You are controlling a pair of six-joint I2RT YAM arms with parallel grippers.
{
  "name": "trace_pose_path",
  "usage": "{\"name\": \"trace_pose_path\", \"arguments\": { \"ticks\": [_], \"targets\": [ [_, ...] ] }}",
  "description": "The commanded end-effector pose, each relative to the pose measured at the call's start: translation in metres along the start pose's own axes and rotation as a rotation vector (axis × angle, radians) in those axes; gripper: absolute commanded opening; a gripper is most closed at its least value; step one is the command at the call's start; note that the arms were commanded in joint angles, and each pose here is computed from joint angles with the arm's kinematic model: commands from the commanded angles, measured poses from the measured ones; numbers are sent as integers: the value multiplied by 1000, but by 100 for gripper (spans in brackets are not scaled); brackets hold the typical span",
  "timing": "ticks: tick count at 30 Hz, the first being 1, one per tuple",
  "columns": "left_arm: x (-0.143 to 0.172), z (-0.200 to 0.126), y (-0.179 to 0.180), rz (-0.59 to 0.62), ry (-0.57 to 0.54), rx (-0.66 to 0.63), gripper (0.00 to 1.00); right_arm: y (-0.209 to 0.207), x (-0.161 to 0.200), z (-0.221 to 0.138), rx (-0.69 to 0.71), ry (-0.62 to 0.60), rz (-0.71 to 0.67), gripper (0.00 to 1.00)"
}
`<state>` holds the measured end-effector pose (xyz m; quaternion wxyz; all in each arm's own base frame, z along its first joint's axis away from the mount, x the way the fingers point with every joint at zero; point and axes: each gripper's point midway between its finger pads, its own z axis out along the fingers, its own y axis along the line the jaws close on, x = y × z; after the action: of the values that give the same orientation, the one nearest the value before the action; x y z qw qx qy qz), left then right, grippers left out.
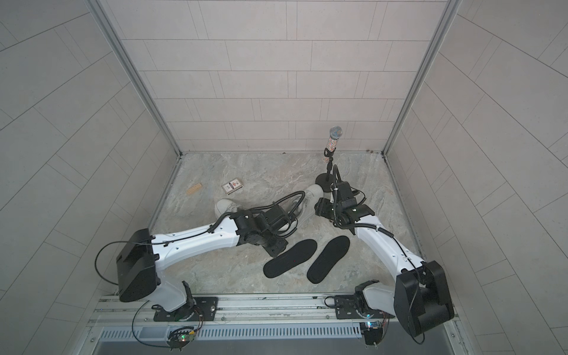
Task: Insert the insole into the shoe
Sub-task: Adjust the shoe at the center of the board, then pick up the insole from the center of the board.
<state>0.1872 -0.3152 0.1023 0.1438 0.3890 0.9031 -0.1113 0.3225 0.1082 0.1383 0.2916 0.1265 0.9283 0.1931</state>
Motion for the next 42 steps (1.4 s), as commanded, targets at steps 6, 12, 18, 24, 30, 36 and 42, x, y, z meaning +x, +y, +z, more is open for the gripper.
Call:
{"name": "trace_pose_path", "arguments": {
  "ticks": [6,12,18,24,30,36,42],
  "targets": [
    [1,40,8,-39,24,-54,58,-23,17,2,89,58,-15,62],
    [9,65,17,-45,56,-104,59,-31,23,8,122,83,-12,60],
    [21,88,19,-33,98,-122,59,-42,33,8,158,113,-4,58],
    [30,101,15,-1,120,-151,56,-40,28,9,156,106,-6,57],
    [22,80,15,-18,74,-161,55,-43,30,9,171,128,-26,56],
    [-22,37,6,-46,-26,-120,57,-68,51,-4,299,192,21,52],
    [-59,-11,32,-204,-158,-173,57,-102,91,-31,477,294,139,50]
  ]
}}
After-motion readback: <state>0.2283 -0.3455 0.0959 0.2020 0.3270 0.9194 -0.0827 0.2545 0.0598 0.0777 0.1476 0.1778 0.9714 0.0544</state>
